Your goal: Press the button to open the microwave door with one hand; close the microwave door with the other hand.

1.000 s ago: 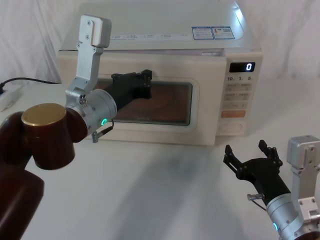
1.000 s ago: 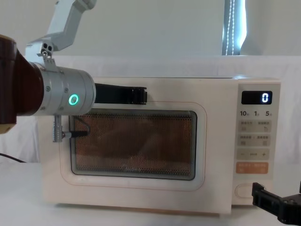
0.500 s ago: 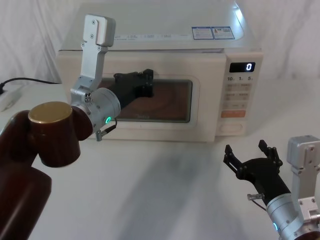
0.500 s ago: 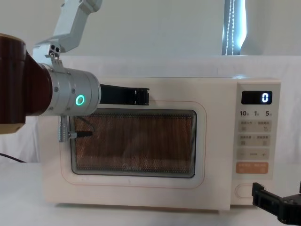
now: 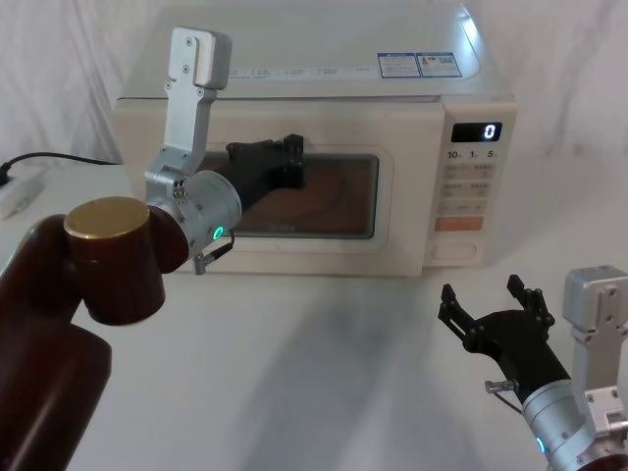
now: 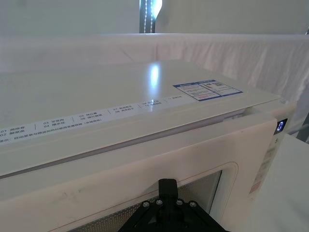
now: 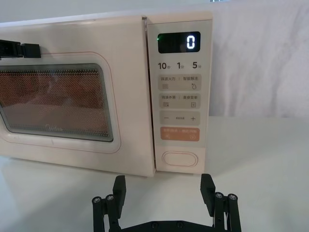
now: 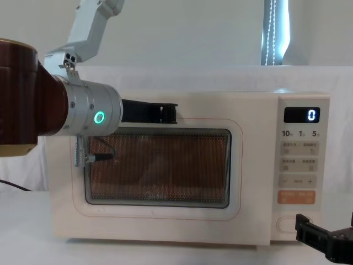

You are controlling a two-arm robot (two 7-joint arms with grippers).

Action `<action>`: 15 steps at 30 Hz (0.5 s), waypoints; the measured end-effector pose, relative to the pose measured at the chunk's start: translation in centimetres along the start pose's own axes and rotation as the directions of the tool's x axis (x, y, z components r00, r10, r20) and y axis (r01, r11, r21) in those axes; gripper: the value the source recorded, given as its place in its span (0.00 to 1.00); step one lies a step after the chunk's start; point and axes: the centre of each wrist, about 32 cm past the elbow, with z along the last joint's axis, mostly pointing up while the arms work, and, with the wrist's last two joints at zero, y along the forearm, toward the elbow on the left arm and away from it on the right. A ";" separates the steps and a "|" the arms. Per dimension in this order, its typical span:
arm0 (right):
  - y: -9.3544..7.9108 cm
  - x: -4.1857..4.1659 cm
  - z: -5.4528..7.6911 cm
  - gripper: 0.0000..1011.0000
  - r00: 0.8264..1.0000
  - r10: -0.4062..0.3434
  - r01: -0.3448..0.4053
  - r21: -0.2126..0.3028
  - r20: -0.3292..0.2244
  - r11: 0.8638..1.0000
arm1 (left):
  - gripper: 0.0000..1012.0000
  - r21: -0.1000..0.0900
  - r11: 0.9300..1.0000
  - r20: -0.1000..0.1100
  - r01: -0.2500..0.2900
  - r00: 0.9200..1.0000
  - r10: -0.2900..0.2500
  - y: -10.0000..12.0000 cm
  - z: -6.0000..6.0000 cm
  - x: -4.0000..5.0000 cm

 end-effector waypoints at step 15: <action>0.0 0.00 0.0 0.99 1.000 0.000 0.000 0.000 0.000 1.000 | 0.00 -0.001 1.000 -0.010 -0.003 1.000 0.003 -0.3 -0.2 -0.08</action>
